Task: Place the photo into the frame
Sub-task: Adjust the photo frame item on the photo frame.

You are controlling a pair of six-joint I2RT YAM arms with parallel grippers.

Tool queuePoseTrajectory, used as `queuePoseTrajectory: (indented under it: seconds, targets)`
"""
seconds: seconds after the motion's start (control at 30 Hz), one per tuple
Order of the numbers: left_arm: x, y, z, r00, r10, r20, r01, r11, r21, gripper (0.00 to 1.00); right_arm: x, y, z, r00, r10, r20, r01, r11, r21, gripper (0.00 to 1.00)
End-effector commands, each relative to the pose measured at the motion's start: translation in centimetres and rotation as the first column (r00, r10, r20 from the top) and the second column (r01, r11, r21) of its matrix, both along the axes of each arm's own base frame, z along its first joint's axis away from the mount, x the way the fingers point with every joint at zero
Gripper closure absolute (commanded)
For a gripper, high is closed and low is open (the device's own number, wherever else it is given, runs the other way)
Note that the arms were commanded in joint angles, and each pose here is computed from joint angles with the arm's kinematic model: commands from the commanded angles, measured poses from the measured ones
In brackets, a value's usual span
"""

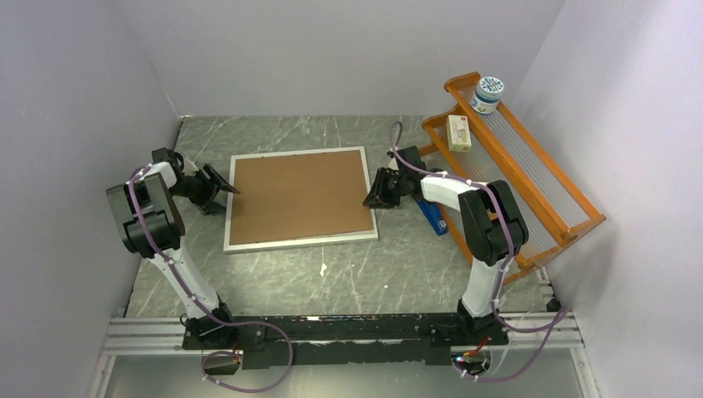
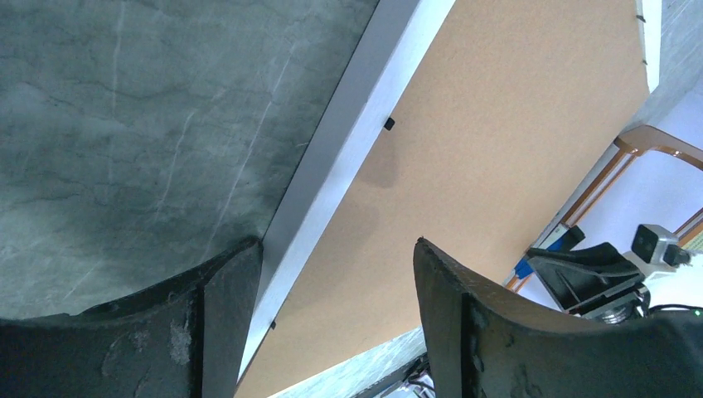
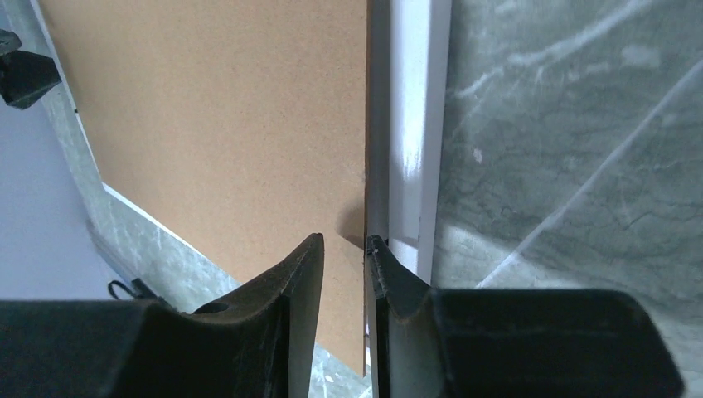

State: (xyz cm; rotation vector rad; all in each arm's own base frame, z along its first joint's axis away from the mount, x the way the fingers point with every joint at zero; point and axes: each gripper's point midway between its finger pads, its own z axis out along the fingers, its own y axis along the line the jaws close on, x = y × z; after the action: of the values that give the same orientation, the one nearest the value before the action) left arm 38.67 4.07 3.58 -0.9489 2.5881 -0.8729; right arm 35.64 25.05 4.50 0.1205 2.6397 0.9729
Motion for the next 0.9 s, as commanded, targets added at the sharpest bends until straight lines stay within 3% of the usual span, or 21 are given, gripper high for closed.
queuePoseTrajectory:
  seconds: [0.0,0.3,0.5,0.67,0.87]
  targets:
    - [-0.3,-1.0,-0.9,0.999,-0.024,-0.032,0.023,0.999,-0.031,0.28,2.9,2.4,6.4,0.952,0.059,0.299,-0.079,0.996,0.053,0.72]
    - [-0.5,-0.9,-1.2,0.999,-0.023,-0.043,0.022,1.000,-0.016,0.28,3.0,1.4,3.4,0.919,0.109,0.380,-0.056,0.987,-0.150,0.71]
    - [-0.8,-0.5,-1.4,0.999,-0.025,-0.049,0.025,1.000,0.013,0.26,4.5,-1.5,0.3,0.911,0.073,0.405,0.097,0.918,-0.384,0.53]
    - [-0.9,-0.2,-1.1,0.999,-0.027,-0.047,0.029,0.999,0.038,0.24,4.4,-1.4,1.9,0.900,0.070,0.429,0.108,0.920,-0.376,0.47]
    - [-0.8,0.1,-0.9,0.998,-0.030,-0.046,0.033,0.998,0.060,0.26,3.6,1.0,4.8,0.897,0.100,0.430,0.020,0.963,-0.267,0.47]
